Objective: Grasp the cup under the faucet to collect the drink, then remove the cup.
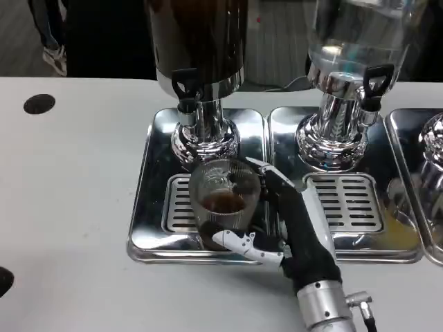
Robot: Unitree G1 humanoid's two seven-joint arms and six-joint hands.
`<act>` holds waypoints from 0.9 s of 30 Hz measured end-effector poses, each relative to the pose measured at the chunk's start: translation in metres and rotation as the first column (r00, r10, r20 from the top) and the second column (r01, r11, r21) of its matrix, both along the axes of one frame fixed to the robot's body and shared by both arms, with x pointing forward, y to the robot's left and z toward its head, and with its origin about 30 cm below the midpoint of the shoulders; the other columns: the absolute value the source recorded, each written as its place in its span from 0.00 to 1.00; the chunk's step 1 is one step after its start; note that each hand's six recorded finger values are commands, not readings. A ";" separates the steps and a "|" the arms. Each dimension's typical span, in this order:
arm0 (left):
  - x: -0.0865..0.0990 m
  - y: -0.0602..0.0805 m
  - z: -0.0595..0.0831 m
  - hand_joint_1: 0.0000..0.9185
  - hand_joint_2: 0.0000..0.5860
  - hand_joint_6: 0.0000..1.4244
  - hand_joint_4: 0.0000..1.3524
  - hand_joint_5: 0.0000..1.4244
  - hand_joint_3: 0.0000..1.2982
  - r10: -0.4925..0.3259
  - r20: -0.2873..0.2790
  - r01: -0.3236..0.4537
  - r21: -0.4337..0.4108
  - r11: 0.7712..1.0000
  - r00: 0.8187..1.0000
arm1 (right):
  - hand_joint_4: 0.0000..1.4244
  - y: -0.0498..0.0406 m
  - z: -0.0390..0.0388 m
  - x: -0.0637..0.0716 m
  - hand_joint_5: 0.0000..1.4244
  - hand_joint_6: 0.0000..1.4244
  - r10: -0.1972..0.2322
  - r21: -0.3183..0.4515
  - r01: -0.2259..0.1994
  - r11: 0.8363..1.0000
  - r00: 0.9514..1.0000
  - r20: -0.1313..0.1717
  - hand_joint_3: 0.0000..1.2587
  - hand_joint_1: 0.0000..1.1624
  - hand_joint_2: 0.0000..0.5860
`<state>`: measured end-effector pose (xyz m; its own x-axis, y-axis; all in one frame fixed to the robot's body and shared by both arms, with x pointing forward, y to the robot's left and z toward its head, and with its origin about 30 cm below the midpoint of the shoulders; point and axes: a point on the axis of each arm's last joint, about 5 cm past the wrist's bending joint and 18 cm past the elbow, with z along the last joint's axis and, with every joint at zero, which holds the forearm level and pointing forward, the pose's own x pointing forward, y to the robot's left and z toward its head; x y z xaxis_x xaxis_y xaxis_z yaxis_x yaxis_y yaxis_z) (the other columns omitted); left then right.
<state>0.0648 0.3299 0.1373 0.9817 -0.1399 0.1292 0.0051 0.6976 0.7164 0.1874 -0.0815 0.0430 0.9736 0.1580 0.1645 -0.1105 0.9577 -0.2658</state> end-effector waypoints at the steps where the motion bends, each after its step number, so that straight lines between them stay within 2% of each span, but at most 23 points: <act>1: 0.000 0.000 0.000 0.00 0.00 0.00 0.00 0.00 0.00 -0.002 0.002 0.002 0.000 1.000 1.000 | 0.29 -0.0020 -0.0001 -0.002 0.30 0.25 -0.002 -0.001 0.002 1.000 1.000 0.000 0.29 0.78 0.33; 18: 0.002 -0.003 0.001 0.00 0.00 0.00 0.00 0.00 0.00 -0.011 0.009 0.011 0.000 1.000 1.000 | 0.30 -0.0209 -0.0030 -0.029 0.30 0.25 -0.027 -0.009 0.027 1.000 1.000 -0.013 0.30 0.77 0.33; 22: 0.001 -0.003 0.001 0.00 0.00 0.00 0.00 0.00 0.00 -0.012 0.009 0.012 0.000 1.000 1.000 | 0.30 -0.0241 -0.0023 -0.036 0.31 0.26 -0.030 -0.002 0.030 1.000 1.000 0.001 0.30 0.77 0.33; 27: 0.002 -0.004 0.001 0.00 0.00 0.00 0.00 0.00 0.00 -0.015 0.011 0.015 0.001 1.000 1.000 | 0.30 -0.0293 -0.0037 -0.044 0.31 0.26 -0.026 -0.010 0.026 1.000 1.000 -0.001 0.30 0.77 0.33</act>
